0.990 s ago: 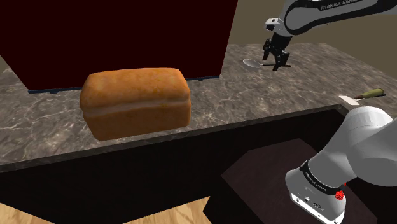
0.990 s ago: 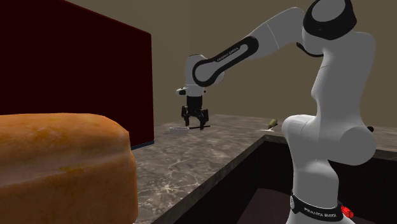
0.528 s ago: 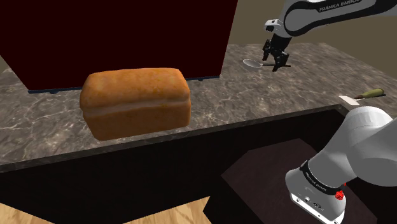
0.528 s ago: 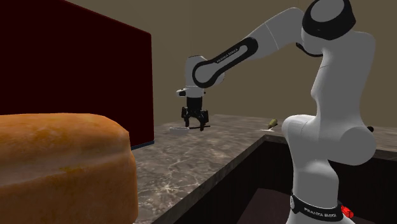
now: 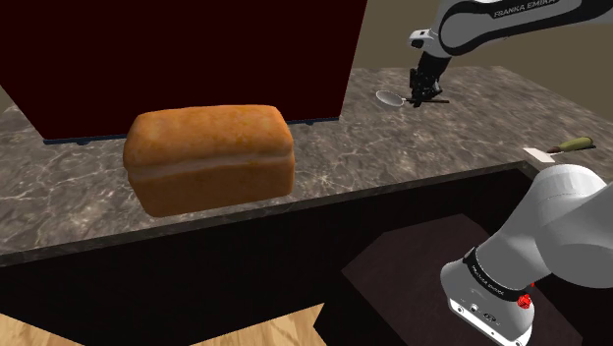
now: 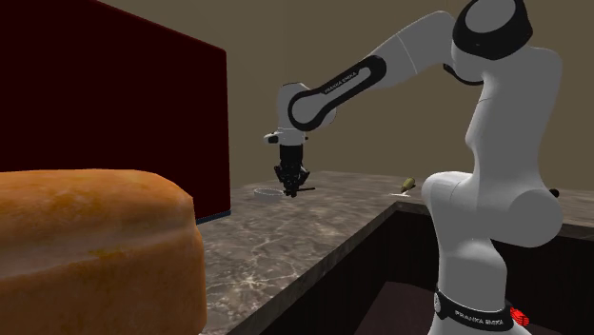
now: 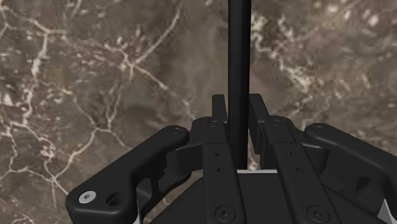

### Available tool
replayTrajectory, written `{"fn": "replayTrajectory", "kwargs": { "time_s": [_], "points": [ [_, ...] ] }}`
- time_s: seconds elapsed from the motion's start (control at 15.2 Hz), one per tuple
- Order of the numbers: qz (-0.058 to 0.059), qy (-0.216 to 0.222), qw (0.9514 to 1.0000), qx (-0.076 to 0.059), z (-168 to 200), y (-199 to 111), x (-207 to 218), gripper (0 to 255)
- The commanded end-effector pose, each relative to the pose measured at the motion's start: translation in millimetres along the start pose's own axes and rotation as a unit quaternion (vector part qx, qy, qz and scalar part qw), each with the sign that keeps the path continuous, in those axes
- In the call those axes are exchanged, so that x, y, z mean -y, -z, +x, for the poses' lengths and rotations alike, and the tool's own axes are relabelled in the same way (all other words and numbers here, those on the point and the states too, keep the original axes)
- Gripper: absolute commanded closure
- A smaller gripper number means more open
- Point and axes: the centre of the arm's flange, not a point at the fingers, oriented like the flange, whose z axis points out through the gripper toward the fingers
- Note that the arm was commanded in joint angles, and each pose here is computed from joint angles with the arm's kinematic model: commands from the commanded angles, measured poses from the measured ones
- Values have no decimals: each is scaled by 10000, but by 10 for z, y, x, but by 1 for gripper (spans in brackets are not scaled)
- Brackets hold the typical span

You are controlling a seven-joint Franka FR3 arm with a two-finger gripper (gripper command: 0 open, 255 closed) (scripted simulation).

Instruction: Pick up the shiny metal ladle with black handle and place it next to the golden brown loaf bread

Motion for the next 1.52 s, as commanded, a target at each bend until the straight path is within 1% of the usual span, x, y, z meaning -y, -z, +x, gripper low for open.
{"fn": "replayTrajectory", "kwargs": {
  "time_s": [0.0,0.07,1.45],
  "points": [
    [-12,0,10000,-1,-1,0,-2,255],
    [-13,0,10000,-2,9,-13,-5,255],
    [-13,0,10000,-2,-113,1084,-109,255]
  ]
}}
